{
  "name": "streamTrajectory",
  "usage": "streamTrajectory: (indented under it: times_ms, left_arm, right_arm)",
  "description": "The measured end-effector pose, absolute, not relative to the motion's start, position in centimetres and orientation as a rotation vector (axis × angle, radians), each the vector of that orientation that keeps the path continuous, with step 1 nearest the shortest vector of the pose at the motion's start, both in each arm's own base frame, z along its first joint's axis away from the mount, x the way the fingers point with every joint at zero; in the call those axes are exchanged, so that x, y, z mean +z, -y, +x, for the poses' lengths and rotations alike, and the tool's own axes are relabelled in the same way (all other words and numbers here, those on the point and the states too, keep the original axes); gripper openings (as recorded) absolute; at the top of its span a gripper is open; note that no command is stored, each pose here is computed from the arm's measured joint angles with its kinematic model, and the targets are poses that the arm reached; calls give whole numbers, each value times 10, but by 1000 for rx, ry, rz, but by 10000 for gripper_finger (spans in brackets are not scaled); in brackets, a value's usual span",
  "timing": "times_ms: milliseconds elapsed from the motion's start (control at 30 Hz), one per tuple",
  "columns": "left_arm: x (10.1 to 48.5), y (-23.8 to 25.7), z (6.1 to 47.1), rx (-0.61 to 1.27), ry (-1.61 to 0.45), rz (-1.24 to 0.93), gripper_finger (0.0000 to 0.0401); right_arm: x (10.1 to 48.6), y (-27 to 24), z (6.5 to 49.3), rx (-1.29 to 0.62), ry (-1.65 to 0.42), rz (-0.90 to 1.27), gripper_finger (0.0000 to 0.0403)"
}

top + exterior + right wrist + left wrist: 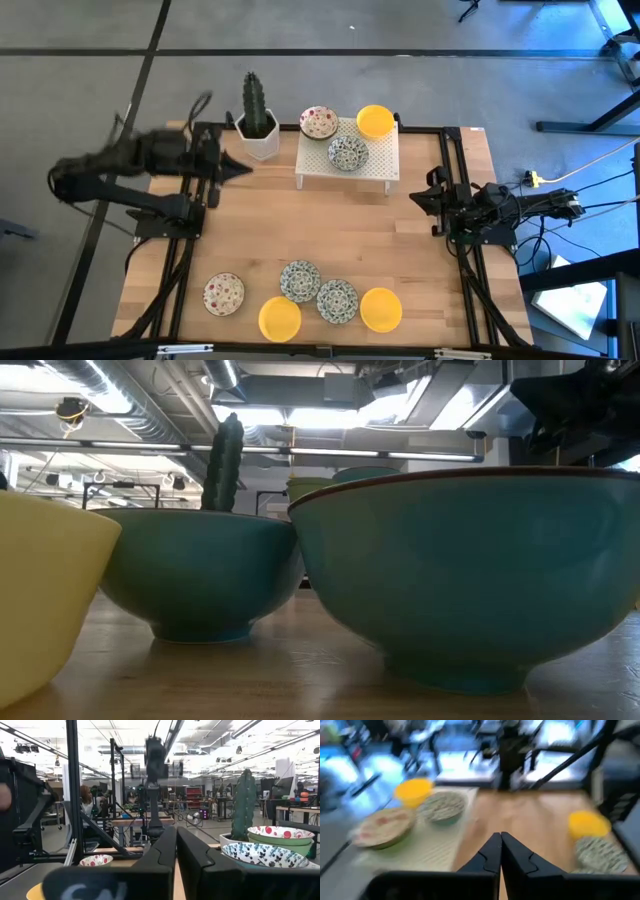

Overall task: Pick & Place Mini bowls
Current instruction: Stack the right green patterned bowl on the green patterned bowl on the shelf

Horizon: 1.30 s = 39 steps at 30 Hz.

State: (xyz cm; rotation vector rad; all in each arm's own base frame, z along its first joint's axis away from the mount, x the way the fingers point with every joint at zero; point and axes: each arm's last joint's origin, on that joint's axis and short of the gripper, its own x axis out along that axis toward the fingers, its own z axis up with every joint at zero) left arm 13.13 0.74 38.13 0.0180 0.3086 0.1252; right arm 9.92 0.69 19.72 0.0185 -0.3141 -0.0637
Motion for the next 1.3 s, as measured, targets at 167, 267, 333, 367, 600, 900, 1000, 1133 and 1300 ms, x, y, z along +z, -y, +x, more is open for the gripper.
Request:
streamTrajectory:
  times_ms: [167, 267, 333, 367, 600, 900, 1000, 1133, 1300]
  left_arm:
    - [309, 0, 135, 16, 2, -29, 2]
    - [282, 3, 139, -8, 82, 34, 2]
    - [267, 3, 142, 18, 124, 73, 1]
    - [260, 3, 144, 19, 134, 89, 1]
    - [236, 5, 144, -52, 117, 114, 2]
    - [232, 5, 143, -59, 79, 135, 5]
    - [228, 5, 143, -62, 42, 130, 2]
    - [229, 5, 143, -61, 51, 135, 4]
    - [234, 4, 142, -39, 99, 111, 7]
  right_arm:
    - [198, -7, 99, -64, 324, 15, 16]
    - [197, -7, 99, -65, 312, 13, 16]
    - [196, -6, 99, -84, 305, 13, 16]
    - [196, -6, 99, -108, 304, 17, 16]
    - [195, -2, 99, -228, 292, 39, 16]
    - [183, 0, 101, -305, 176, 118, 16]
    - [180, 0, 102, -322, 155, 147, 16]
    - [180, 2, 101, -381, 157, 167, 16]
    - [180, 2, 101, -380, 160, 171, 16]
